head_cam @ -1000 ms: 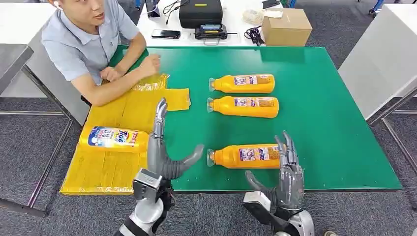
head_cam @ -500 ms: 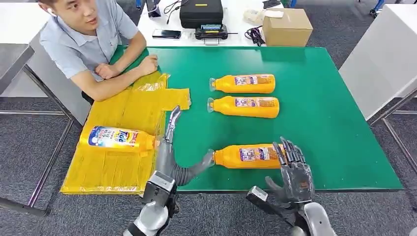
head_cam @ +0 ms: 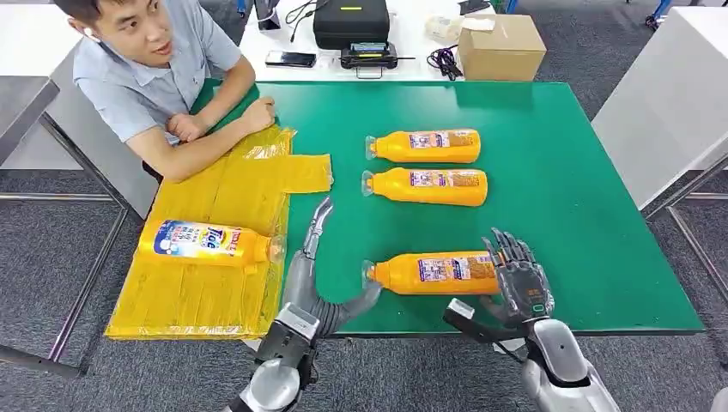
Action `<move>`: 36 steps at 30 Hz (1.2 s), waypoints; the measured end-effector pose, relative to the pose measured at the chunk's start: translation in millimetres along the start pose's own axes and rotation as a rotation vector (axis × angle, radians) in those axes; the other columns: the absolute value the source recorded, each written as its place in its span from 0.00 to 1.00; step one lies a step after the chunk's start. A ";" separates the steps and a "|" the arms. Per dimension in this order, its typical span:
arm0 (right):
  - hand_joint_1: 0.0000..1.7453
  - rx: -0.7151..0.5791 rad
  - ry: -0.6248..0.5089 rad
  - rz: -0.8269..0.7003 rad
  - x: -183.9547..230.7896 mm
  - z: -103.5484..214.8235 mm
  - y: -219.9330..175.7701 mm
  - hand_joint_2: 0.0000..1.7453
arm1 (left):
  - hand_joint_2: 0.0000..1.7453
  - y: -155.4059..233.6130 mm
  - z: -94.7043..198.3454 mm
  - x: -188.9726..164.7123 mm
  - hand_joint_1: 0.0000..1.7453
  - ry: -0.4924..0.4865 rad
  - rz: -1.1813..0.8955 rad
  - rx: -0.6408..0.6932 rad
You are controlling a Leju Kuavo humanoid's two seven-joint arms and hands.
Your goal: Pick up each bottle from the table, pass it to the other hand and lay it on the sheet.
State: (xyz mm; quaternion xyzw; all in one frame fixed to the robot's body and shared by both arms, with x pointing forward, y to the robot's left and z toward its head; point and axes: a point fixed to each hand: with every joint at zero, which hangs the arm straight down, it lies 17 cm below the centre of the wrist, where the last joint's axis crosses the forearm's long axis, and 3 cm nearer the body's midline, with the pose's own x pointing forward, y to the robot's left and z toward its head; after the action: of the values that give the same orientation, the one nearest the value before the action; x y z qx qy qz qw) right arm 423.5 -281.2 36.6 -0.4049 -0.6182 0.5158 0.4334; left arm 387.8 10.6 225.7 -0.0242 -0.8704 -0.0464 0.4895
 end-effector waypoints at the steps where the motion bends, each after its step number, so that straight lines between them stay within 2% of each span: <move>1: 0.00 0.003 -0.002 0.002 0.1 -1.1 1.0 1.00 | 1.00 -1.3 0.2 0.3 0.00 0.000 0.001 -0.003; 13: 0.00 0.049 -0.039 -0.002 12.9 -5.1 13.0 1.00 | 1.00 -7.6 -2.2 1.1 0.00 0.000 0.009 -0.017; 23: 0.00 0.157 -0.085 -0.124 34.0 4.2 24.6 1.00 | 1.00 -27.4 -0.7 -3.2 0.00 0.022 0.031 -0.081; 31: 0.00 0.220 -0.094 -0.141 24.8 3.7 25.3 1.00 | 1.00 -37.8 2.3 -5.1 0.00 0.034 0.039 -0.119; 36: 0.00 0.233 -0.101 -0.125 14.5 -10.3 13.5 1.00 | 1.00 -44.1 1.8 -3.1 0.00 0.031 0.044 -0.142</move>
State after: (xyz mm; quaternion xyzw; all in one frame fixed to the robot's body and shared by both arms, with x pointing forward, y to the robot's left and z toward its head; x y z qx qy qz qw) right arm 429.8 -262.7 25.9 -0.2861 -0.5992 0.5760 0.4768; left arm 384.0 -33.1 219.6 -0.0773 -0.8566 -0.0976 0.5008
